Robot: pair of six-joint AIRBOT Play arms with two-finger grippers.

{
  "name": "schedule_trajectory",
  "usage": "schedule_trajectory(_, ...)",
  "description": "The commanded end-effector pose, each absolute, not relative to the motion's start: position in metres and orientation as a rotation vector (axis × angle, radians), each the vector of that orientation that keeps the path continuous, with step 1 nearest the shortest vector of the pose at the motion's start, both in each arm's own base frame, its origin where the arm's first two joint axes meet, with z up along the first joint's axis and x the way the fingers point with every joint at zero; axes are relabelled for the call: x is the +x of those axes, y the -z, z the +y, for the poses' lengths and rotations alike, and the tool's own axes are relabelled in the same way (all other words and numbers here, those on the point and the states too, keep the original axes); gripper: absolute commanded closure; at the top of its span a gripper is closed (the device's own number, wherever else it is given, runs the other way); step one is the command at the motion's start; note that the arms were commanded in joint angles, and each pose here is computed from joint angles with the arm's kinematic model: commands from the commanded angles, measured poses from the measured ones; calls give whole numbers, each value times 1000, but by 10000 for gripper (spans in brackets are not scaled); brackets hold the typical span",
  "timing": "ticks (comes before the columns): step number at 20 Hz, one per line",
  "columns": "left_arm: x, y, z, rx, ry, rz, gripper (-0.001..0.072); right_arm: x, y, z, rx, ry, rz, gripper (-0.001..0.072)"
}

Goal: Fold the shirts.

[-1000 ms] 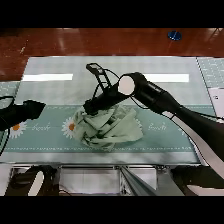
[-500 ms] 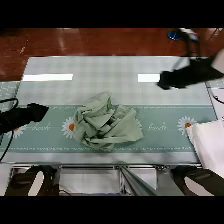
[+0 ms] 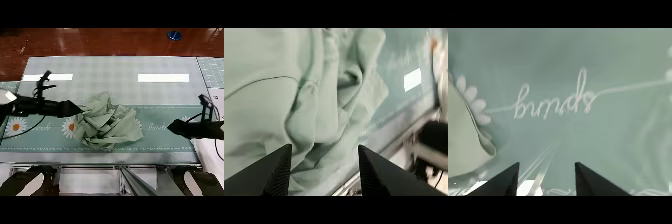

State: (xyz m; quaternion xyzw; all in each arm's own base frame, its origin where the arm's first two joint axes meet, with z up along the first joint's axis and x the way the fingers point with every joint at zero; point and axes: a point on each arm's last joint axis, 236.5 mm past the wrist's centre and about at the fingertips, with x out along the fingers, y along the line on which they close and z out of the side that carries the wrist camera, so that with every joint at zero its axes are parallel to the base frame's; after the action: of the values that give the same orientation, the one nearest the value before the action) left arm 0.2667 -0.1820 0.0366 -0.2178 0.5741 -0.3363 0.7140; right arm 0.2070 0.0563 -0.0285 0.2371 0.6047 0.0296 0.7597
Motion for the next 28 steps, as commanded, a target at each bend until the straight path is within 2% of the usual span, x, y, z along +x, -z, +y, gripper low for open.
schedule_trajectory(1,259,11,-195,-206,830,1538,199,177,54,92,580,-160,1400,305)
schedule_trajectory(3,261,43,-178,27,719,1672,199,168,59,111,597,-208,1426,305)
schedule_trajectory(5,261,55,-178,130,710,1741,226,164,59,128,610,-239,1437,305)
schedule_trajectory(6,263,58,-181,133,715,1750,381,163,57,137,612,-263,1434,305)
schedule_trajectory(7,268,61,-183,128,703,1748,490,163,55,145,613,-285,1427,305)
schedule_trajectory(9,285,66,-178,102,610,1716,499,164,53,155,610,-298,1413,305)
schedule_trajectory(11,302,71,-169,109,527,1668,690,166,51,165,618,-311,1395,305)
schedule_trajectory(15,320,72,-170,83,497,1601,691,167,48,172,645,-319,1388,305)
schedule_trajectory(19,323,71,-167,70,490,1594,691,162,61,185,693,-337,1480,305)
schedule_trajectory(28,325,69,-174,36,503,1582,691,187,100,222,886,-372,1558,307)
